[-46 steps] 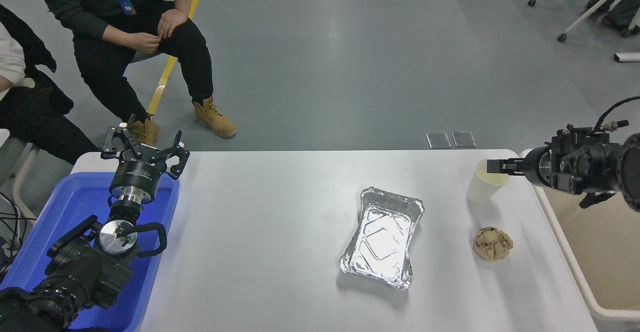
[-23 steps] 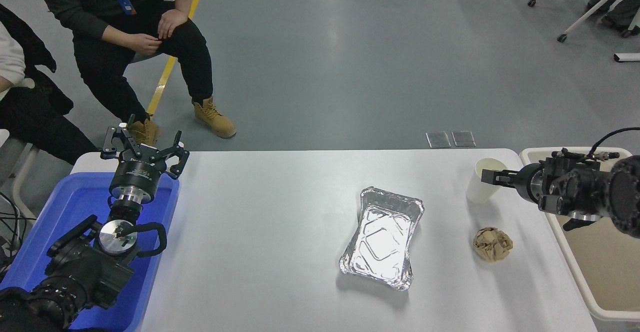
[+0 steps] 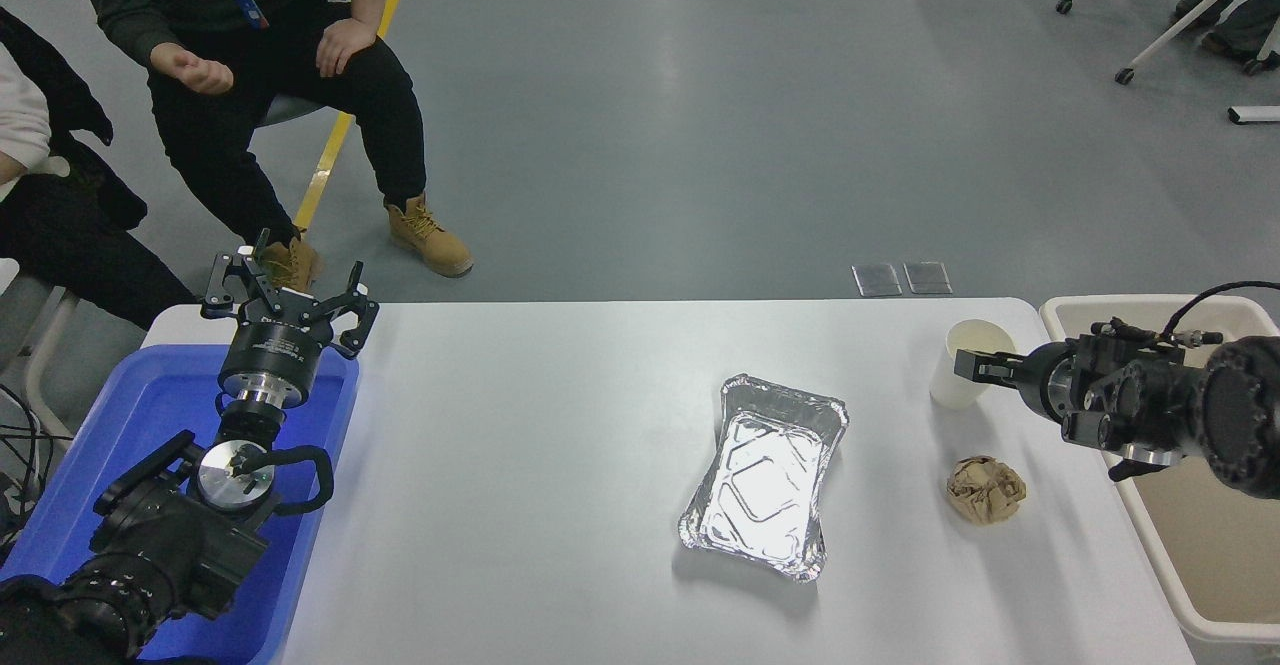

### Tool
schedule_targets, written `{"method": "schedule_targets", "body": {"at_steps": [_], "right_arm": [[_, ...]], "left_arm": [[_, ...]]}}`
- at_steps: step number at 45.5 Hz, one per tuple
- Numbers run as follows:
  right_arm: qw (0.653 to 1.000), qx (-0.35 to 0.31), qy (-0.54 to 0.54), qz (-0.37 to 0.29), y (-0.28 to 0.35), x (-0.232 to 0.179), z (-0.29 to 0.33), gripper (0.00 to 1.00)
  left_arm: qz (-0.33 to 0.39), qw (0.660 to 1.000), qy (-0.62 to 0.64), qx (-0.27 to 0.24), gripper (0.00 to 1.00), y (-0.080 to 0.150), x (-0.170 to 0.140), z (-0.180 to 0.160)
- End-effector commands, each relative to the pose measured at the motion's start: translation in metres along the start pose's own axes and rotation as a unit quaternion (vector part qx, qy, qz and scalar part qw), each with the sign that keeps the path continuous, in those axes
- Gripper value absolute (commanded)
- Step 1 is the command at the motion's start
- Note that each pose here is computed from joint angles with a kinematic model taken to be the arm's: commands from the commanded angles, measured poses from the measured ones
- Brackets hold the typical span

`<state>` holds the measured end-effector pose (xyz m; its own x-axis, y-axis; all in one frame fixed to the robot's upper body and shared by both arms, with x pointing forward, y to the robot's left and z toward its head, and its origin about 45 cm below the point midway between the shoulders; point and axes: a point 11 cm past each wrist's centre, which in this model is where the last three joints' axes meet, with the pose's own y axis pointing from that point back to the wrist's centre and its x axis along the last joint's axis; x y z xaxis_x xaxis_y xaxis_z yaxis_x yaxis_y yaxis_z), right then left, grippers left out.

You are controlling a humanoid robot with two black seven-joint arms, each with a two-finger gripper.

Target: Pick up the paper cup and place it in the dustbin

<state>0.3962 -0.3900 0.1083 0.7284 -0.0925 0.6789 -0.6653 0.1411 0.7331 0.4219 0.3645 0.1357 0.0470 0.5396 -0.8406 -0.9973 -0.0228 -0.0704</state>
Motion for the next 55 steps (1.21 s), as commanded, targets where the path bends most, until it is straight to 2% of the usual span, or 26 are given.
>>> {"method": "schedule_targets", "body": {"at_steps": [1, 5, 16, 36, 46, 55], "right_arm": [[1.000, 0.003, 0.002, -0.006, -0.001, -0.005, -0.002, 0.40], [1.000, 0.006, 0.000, -0.008, -0.001, -0.006, -0.005, 0.23], [1.000, 0.016, 0.000, -0.018, -0.002, -0.013, -0.013, 0.00], [1.000, 0.023, 0.001, -0.013, 0.001, -0.001, -0.018, 0.00], [0.999, 0.004, -0.035, -0.026, 0.027, 0.048, 0.010, 0.00], [0.999, 0.008, -0.034, -0.042, 0.075, 0.109, 0.021, 0.00]], "left_arm": [[0.000, 1.000, 0.000, 0.000, 0.99, 0.000, 0.000, 0.000], [0.000, 1.000, 0.000, 0.000, 0.99, 0.000, 0.000, 0.000], [0.000, 1.000, 0.000, 0.000, 0.99, 0.000, 0.000, 0.000], [0.000, 1.000, 0.000, 0.000, 0.99, 0.000, 0.000, 0.000], [0.000, 1.000, -0.001, 0.000, 0.99, 0.000, 0.000, 0.000], [0.000, 1.000, -0.001, 0.000, 0.99, 0.000, 0.000, 0.000]]}}
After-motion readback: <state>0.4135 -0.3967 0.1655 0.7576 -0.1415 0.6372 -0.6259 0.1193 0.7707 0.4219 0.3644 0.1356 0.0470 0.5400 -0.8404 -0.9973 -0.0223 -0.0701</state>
